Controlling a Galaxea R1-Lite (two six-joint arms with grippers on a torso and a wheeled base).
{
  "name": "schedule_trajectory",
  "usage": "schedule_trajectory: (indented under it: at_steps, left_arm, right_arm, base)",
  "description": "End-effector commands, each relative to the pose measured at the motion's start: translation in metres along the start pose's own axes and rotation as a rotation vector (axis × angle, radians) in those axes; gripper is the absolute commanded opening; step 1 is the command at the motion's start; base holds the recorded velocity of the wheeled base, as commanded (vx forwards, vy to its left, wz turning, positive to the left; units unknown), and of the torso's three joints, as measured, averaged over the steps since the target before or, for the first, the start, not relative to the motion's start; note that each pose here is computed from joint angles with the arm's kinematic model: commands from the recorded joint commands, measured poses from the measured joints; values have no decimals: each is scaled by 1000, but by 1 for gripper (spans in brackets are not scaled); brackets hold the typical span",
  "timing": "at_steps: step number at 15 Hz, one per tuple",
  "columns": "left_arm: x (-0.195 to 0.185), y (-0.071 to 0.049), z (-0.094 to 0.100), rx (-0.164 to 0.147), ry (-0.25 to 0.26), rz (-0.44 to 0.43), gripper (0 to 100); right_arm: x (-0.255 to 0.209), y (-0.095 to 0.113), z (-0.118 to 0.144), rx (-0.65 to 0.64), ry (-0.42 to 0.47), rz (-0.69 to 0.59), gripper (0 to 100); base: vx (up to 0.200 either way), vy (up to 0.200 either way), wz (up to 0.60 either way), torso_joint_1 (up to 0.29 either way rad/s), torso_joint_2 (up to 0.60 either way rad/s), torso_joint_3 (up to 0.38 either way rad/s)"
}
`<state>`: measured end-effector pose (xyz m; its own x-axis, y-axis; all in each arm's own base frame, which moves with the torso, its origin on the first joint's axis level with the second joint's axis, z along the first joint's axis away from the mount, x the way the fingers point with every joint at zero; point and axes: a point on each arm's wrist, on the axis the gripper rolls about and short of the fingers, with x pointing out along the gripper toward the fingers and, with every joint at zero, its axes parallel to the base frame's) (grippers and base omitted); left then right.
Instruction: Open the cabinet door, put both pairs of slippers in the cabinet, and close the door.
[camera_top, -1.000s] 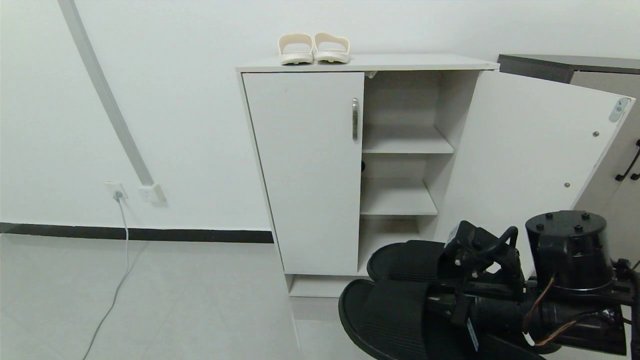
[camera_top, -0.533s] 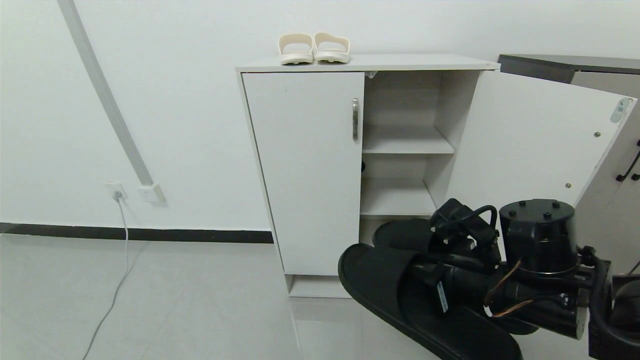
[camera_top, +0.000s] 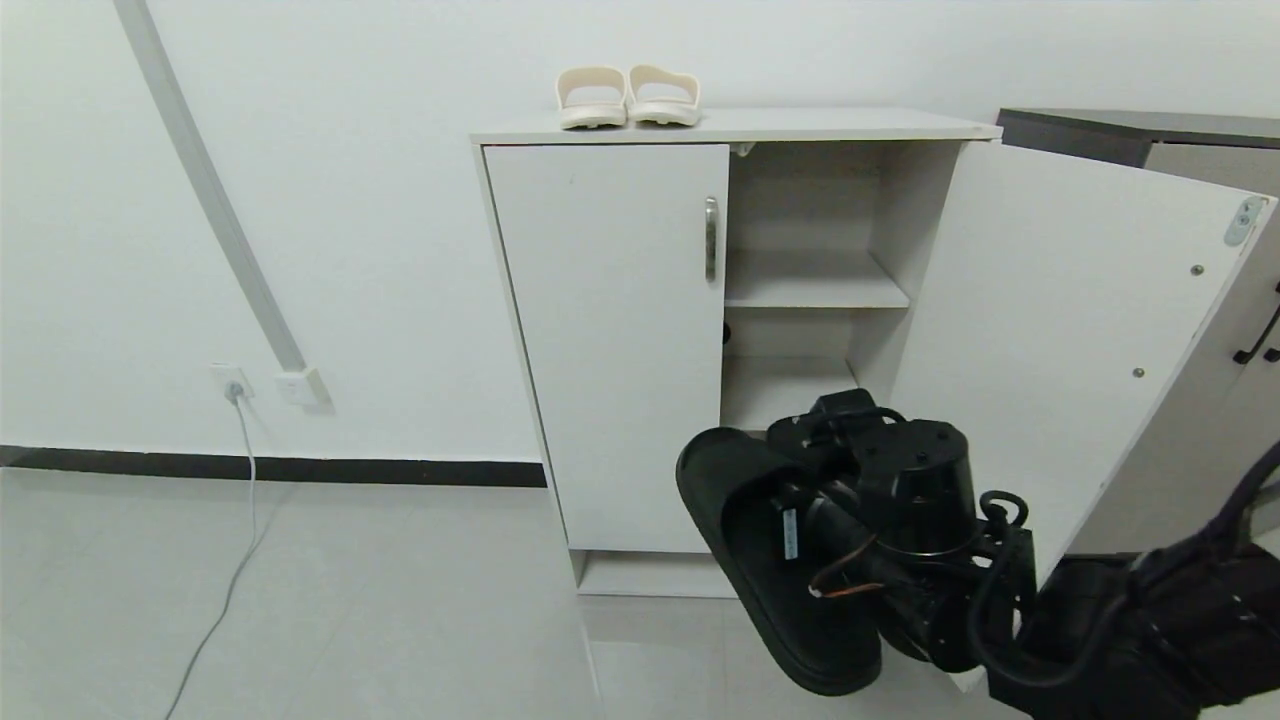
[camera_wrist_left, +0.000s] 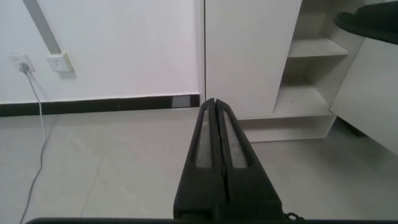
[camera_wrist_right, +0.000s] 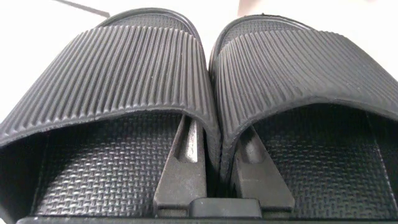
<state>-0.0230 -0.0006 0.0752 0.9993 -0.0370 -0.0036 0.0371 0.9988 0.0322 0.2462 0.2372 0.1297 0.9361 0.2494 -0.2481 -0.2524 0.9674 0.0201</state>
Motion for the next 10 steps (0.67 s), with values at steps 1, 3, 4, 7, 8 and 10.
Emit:
schedule_trajectory:
  at_steps: [1, 3, 4, 7, 8, 10]
  left_arm:
    - [0, 0, 0, 0, 2, -1, 0]
    - [0, 0, 0, 0, 3, 0, 0]
    - [0, 0, 0, 0, 3, 0, 0]
    - [0, 0, 0, 0, 3, 0, 0]
    - [0, 0, 0, 0, 3, 0, 0]
    - [0, 0, 0, 0, 3, 0, 0]
  right_arm:
    - [29, 15, -10, 18, -2, -99, 0]
    - [34, 18, -16, 7, 13, -129, 0]
    - [34, 19, -16, 5, 16, -130, 0]
    - [38, 20, -15, 13, 5, -164, 0]
    - [40, 21, -15, 14, 2, -175, 0]
    - [41, 21, -16, 13, 2, -180, 0]
  base:
    - [0, 0, 0, 0, 0, 0]
    - [0, 0, 0, 0, 0, 0]
    - [0, -200, 0, 12, 7, 2]
    - [0, -200, 0, -1, 5, 2]
    - [0, -200, 0, 2, 2, -2]
    - [0, -200, 0, 5, 2, 0]
